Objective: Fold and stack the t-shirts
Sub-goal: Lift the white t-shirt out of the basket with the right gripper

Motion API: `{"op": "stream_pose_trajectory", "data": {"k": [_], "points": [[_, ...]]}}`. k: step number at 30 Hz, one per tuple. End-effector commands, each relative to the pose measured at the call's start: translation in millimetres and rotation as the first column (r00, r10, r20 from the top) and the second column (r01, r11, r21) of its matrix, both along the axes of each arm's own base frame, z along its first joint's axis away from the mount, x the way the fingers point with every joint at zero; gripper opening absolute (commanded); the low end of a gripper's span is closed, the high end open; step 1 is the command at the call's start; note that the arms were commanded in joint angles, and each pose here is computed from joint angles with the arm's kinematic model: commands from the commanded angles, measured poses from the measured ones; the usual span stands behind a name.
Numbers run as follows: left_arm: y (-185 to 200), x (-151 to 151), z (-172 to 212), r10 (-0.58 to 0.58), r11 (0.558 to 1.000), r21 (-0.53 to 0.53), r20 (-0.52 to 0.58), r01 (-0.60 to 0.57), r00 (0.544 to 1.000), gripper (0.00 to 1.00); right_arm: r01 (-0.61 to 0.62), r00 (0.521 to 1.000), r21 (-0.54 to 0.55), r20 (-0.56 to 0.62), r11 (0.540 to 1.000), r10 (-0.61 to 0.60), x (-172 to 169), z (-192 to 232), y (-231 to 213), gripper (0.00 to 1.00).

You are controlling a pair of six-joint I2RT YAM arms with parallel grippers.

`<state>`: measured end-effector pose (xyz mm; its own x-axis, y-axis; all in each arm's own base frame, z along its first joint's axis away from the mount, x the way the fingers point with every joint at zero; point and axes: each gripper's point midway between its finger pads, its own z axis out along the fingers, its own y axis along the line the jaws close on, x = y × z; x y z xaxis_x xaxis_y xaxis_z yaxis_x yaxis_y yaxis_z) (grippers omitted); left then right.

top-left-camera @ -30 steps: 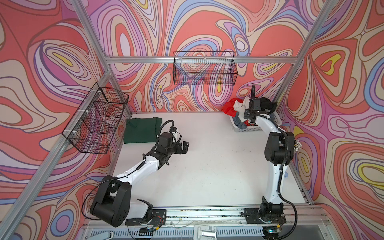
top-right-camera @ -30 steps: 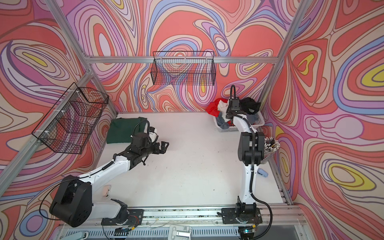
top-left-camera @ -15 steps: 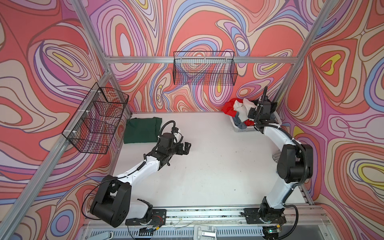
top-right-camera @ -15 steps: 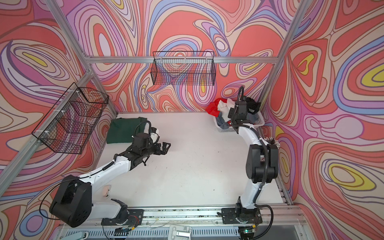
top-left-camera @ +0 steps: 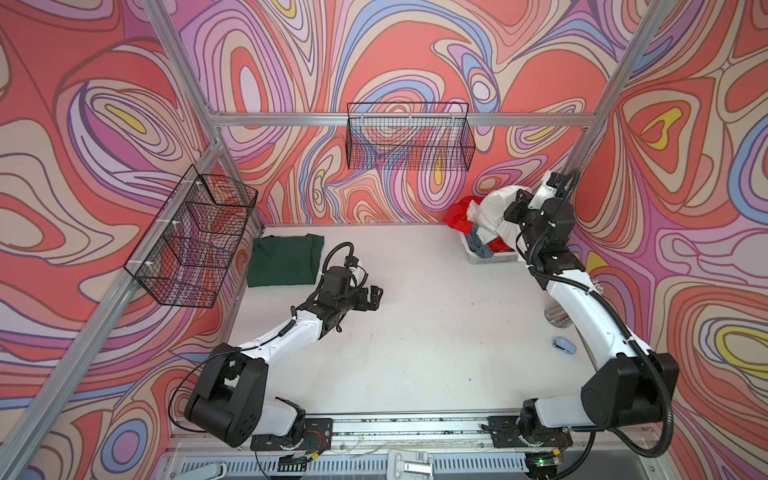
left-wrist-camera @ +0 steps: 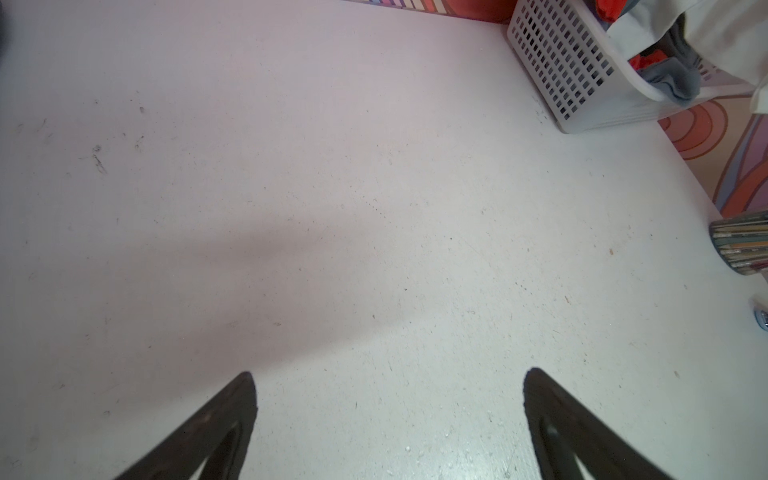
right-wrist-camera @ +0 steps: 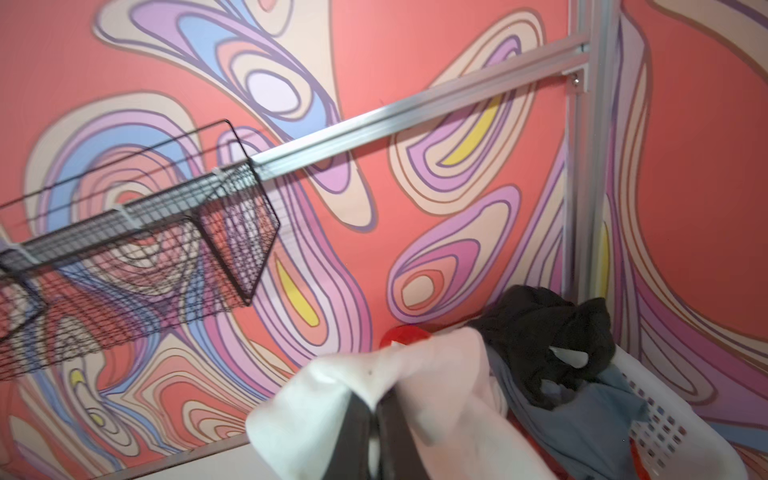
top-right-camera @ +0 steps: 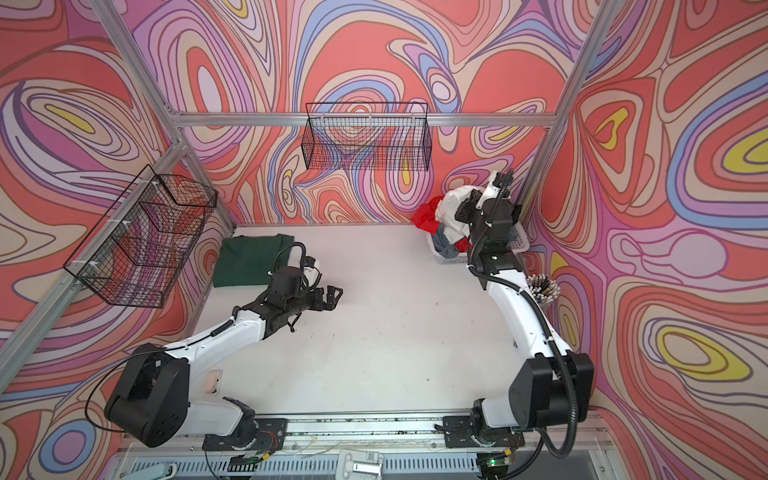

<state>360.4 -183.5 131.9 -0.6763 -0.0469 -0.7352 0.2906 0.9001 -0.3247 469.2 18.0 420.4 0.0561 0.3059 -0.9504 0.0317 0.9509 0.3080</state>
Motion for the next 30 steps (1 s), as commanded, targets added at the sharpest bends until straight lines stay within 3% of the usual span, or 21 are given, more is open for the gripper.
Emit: {"op": "stream_pose_trajectory", "data": {"k": [1, 11, 30], "points": [[-9, 6, 14, -0.011, 0.999, -0.031, 0.027, 0.012, 1.0, 1.0, -0.091, 0.994, -0.023, 0.066, 0.996, 0.092, -15, 38, 28, 0.0], [-8, 8, 25, 0.004, 1.0, -0.027, 0.056, -0.003, 0.998, 1.0, -0.376, 0.908, -0.072, 0.169, 0.924, 0.383, -65, 88, 110, 0.0], [-11, 7, 45, 0.009, 0.999, -0.046, 0.104, -0.004, 0.995, 1.0, -0.614, 0.76, -0.094, 0.199, 0.784, 0.619, -109, 125, 174, 0.0]]}}
